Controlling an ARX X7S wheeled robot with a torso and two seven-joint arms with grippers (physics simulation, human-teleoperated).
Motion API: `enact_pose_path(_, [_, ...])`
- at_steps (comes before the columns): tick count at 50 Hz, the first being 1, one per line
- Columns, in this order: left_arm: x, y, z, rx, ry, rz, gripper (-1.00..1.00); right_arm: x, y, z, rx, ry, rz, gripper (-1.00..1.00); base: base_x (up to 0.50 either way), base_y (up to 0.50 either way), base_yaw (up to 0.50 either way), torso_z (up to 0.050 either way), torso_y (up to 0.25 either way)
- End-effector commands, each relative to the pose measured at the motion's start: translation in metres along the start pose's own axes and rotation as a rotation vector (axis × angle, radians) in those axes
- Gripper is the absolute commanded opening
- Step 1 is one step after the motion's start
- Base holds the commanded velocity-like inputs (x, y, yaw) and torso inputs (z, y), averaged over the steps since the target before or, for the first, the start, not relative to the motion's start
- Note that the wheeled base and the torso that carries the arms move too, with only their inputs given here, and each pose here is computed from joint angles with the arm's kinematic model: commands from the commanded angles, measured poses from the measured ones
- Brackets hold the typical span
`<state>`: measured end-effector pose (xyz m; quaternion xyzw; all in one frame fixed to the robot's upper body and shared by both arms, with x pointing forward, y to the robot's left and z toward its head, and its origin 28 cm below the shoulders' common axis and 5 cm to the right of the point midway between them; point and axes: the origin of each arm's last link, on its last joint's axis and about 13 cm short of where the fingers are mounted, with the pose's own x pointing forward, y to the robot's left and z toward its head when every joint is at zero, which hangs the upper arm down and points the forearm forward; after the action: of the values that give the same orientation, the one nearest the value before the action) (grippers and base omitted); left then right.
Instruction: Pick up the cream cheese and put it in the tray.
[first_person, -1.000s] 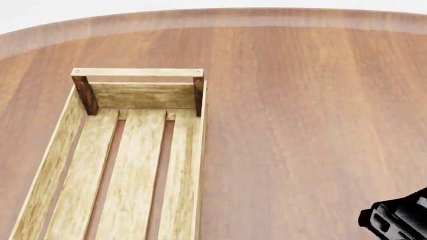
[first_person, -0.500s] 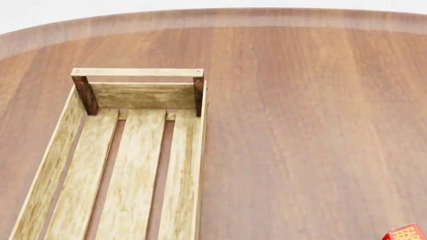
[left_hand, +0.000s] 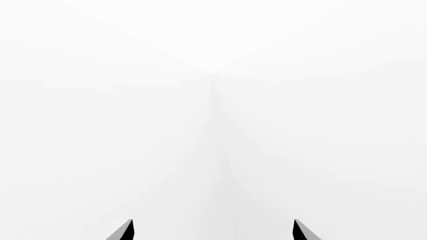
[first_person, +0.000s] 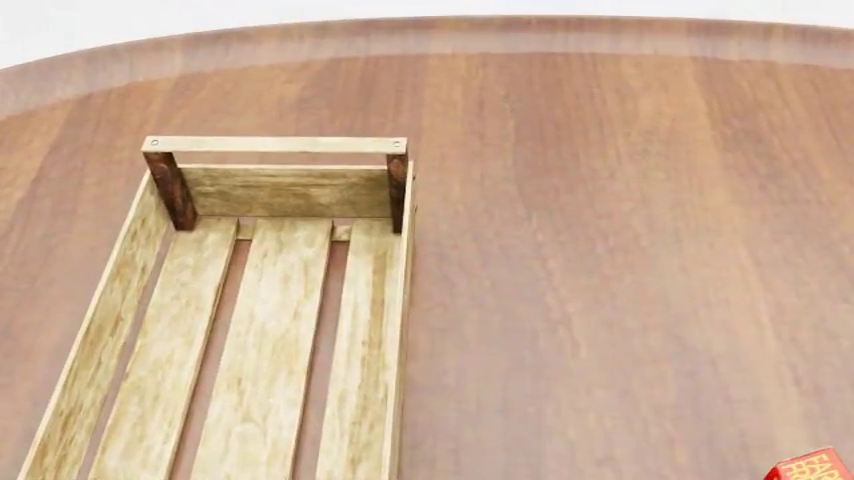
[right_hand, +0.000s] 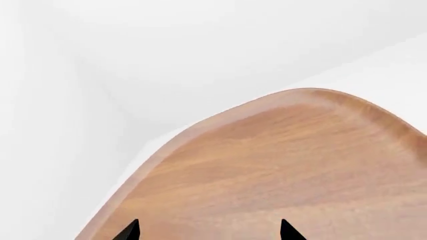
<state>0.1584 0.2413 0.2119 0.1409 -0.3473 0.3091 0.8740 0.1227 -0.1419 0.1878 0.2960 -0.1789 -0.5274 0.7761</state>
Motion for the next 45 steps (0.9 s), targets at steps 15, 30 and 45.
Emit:
enact_pose_path(15, [0.0, -0.002, 0.001, 0.006, -0.005, -0.004, 1.0, 0.003, -0.007, -0.026, -0.085, 0.24, -0.1, 1.0, 0.0, 0.0, 0.0, 0.0, 0.0])
enact_pose_path(30, [0.0, -0.002, 0.001, 0.01, -0.005, -0.003, 1.0, -0.003, -0.007, -0.028, -0.082, 0.264, -0.113, 1.0, 0.0, 0.0, 0.0, 0.0, 0.0])
enact_pose_path(45, [-0.001, -0.002, 0.001, 0.009, -0.004, -0.003, 1.0, -0.014, -0.014, -0.02, -0.078, 0.228, -0.109, 1.0, 0.0, 0.0, 0.0, 0.0, 0.0])
